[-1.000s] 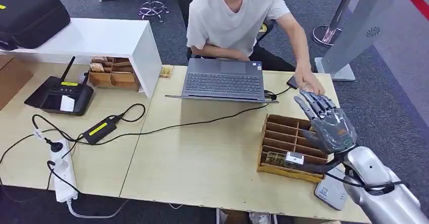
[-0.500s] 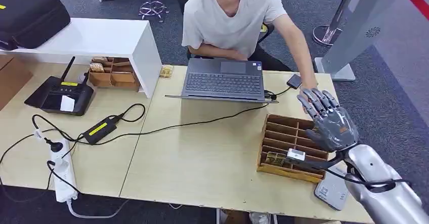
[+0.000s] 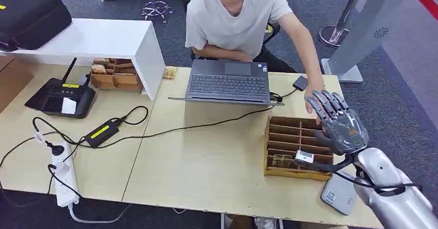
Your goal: Pass the card to the sensor for recognition and then transmit it.
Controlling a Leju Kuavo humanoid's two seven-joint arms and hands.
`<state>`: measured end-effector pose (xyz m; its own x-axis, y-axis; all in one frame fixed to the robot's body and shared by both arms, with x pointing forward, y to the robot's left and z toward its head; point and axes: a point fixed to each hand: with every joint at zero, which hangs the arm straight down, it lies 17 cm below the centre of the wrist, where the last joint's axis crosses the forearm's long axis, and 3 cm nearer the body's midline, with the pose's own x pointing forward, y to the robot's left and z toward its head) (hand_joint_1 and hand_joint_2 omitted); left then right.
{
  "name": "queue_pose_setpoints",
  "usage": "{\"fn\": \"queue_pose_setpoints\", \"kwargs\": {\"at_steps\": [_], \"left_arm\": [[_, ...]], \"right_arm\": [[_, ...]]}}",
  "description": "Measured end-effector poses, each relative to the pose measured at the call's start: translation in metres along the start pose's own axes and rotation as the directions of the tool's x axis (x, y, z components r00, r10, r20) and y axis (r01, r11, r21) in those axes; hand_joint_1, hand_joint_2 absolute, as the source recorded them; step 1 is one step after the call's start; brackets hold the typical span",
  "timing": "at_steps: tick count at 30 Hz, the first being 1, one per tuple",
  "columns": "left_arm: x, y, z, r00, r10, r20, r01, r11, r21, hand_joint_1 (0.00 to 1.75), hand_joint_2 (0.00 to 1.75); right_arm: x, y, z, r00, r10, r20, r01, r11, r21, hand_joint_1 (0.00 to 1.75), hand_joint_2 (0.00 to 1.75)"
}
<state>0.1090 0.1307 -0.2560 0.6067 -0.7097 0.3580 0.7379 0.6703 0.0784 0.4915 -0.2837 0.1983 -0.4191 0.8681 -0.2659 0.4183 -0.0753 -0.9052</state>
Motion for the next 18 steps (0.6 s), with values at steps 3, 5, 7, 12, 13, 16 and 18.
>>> {"fn": "queue_pose_setpoints", "kwargs": {"at_steps": [3,5,7,12,13,16,18], "left_arm": [[0.0,0.0,0.0,1.0,-0.001,0.0,0.001,1.0,-0.002,0.0,1.75],[0.0,0.0,0.0,1.0,-0.001,0.0,0.001,1.0,-0.003,0.0,1.75],[0.0,0.0,0.0,1.0,-0.002,0.0,0.002,1.0,-0.004,0.0,1.75],[0.001,0.0,0.0,1.0,-0.005,-0.001,0.005,1.0,-0.004,0.0,1.75],[0.001,0.0,0.0,1.0,-0.006,0.0,0.006,1.0,-0.005,0.0,1.75],[0.002,0.0,0.0,1.0,-0.009,0.001,0.009,1.0,-0.006,0.0,1.75],[0.003,-0.001,0.0,1.0,-0.011,0.003,0.011,1.0,-0.007,0.0,1.75]], "right_arm": [[-0.001,0.0,0.0,1.0,0.001,-0.001,-0.001,1.0,0.0,0.0,1.75],[-0.002,0.0,0.0,1.0,0.001,-0.002,-0.001,1.0,0.0,0.0,1.75],[-0.002,0.0,0.0,1.0,0.002,-0.001,-0.002,1.0,0.002,0.0,1.75],[-0.003,0.005,0.001,1.0,0.0,-0.002,0.0,1.0,0.025,0.0,1.75],[-0.004,0.007,0.001,1.0,0.0,-0.004,0.0,0.999,0.032,0.0,1.75],[-0.007,0.013,0.004,1.0,0.002,-0.009,-0.001,0.999,0.05,0.0,1.75],[-0.01,0.018,0.004,1.0,0.004,-0.014,-0.003,0.998,0.066,0.0,1.75]]}}
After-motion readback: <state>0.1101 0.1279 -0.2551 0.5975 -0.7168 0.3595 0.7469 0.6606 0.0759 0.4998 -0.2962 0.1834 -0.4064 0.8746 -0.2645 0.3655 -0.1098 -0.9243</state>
